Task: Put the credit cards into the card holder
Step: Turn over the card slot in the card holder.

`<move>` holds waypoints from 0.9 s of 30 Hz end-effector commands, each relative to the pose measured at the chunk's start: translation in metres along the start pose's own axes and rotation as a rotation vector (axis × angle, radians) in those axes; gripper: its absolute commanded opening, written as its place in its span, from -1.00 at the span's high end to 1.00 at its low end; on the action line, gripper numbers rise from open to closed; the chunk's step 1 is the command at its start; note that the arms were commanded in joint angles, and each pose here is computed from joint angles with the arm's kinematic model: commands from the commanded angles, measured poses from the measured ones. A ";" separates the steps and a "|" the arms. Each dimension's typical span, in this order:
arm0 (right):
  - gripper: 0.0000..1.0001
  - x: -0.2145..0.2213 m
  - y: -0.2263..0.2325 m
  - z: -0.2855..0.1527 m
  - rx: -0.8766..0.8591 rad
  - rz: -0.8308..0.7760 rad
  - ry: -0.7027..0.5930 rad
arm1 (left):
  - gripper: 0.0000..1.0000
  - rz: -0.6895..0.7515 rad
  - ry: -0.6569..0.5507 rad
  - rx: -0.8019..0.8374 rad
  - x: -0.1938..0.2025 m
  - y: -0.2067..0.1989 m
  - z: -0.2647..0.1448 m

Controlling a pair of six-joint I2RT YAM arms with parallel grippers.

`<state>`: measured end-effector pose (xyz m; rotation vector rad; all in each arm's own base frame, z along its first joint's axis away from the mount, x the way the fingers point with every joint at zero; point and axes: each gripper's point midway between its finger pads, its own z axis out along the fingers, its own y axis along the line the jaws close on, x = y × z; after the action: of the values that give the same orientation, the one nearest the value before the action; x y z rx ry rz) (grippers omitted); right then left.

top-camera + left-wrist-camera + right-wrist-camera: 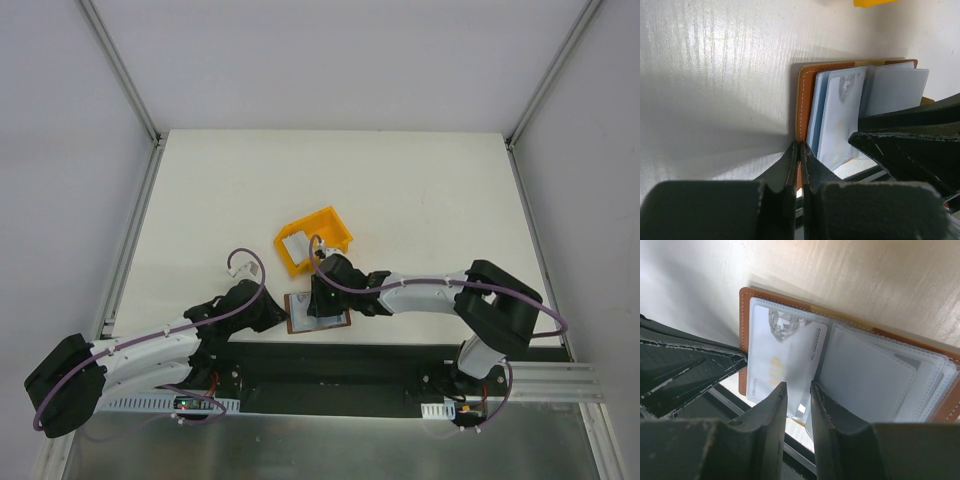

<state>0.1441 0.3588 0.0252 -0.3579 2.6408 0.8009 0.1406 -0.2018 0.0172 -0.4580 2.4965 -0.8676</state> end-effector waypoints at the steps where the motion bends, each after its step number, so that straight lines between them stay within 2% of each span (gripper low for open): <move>1: 0.46 -0.012 0.023 -0.016 -0.097 -0.019 -0.061 | 1.00 -0.014 -0.007 0.003 -0.002 0.000 0.000; 4: 0.46 -0.021 0.023 -0.030 -0.104 -0.035 -0.121 | 1.00 -0.012 -0.009 0.007 -0.002 0.000 0.000; 8: 0.40 -0.034 0.006 -0.043 -0.021 -0.041 -0.206 | 1.00 -0.012 -0.010 0.015 -0.002 -0.002 -0.001; 14: 0.38 -0.027 -0.004 -0.039 0.039 -0.047 -0.164 | 1.00 0.007 -0.005 0.040 -0.004 -0.010 -0.003; 18: 0.42 -0.019 -0.022 -0.034 0.139 -0.047 -0.109 | 1.00 0.023 -0.005 0.078 -0.007 -0.023 -0.007; 22: 0.47 -0.018 -0.023 -0.032 0.155 -0.060 -0.094 | 1.00 0.034 -0.013 0.119 -0.010 -0.035 -0.013; 27: 0.54 -0.023 -0.043 -0.043 0.270 -0.066 -0.123 | 1.00 0.056 -0.019 0.159 -0.014 -0.047 -0.019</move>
<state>0.1560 0.3149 0.0353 -0.3349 2.5980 0.5458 0.1431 -0.2123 0.0404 -0.3914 2.4418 -0.9629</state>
